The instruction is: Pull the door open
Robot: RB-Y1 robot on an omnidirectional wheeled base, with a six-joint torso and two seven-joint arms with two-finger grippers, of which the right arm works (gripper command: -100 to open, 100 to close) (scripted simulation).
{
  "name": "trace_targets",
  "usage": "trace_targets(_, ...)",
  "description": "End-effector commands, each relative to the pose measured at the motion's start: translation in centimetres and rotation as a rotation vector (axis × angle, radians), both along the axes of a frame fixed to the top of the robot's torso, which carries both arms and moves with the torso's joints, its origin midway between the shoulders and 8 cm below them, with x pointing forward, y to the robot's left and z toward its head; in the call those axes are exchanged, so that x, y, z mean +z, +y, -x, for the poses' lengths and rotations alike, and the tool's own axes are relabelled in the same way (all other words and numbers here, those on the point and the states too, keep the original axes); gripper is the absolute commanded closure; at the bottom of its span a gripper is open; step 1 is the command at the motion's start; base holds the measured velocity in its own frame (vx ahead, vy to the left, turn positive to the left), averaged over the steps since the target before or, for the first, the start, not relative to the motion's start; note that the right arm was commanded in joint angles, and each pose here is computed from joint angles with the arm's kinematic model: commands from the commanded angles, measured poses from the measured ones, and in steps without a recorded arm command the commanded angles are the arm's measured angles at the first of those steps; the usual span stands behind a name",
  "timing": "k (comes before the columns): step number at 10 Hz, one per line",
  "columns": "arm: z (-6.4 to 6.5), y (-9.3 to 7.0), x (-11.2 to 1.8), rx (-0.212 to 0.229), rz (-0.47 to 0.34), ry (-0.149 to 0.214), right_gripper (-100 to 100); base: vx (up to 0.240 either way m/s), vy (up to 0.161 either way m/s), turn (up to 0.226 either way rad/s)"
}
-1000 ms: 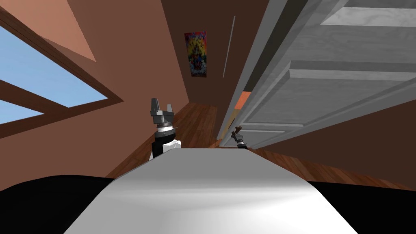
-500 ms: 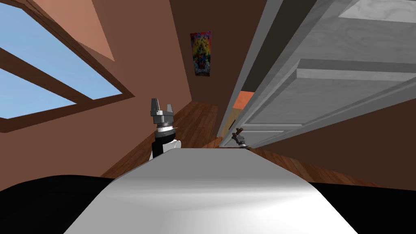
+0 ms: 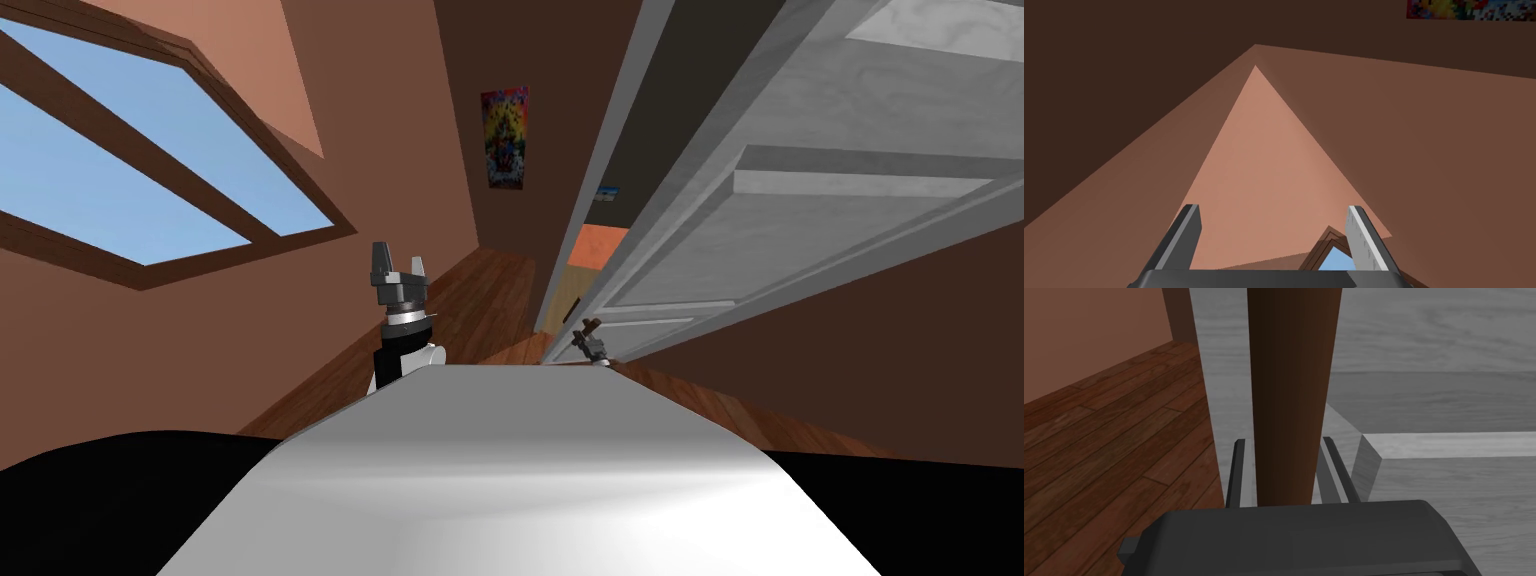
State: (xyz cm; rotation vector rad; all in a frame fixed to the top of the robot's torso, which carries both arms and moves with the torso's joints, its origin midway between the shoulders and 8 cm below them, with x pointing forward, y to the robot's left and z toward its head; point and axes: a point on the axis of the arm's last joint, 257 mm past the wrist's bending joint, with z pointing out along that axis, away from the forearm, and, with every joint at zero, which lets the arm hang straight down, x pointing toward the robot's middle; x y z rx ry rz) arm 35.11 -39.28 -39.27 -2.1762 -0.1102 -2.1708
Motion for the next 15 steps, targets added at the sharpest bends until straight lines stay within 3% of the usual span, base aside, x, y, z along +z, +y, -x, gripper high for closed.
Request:
trace_targets(1,0.7,0.1,0.0,0.016,-0.002,-0.002,100,-0.25,-0.114,0.209)
trace_targets(6,3.3,0.0,0.1,0.07,-0.004,-0.002,100,-0.257,-0.103,0.169)
trace_targets(7,2.7,-0.1,0.2,0.063,-0.004,-0.004,100,-0.115,-0.047,0.034)
trace_targets(15,4.6,-0.3,0.1,0.093,-0.004,-0.002,100,-0.219,-0.092,0.185)
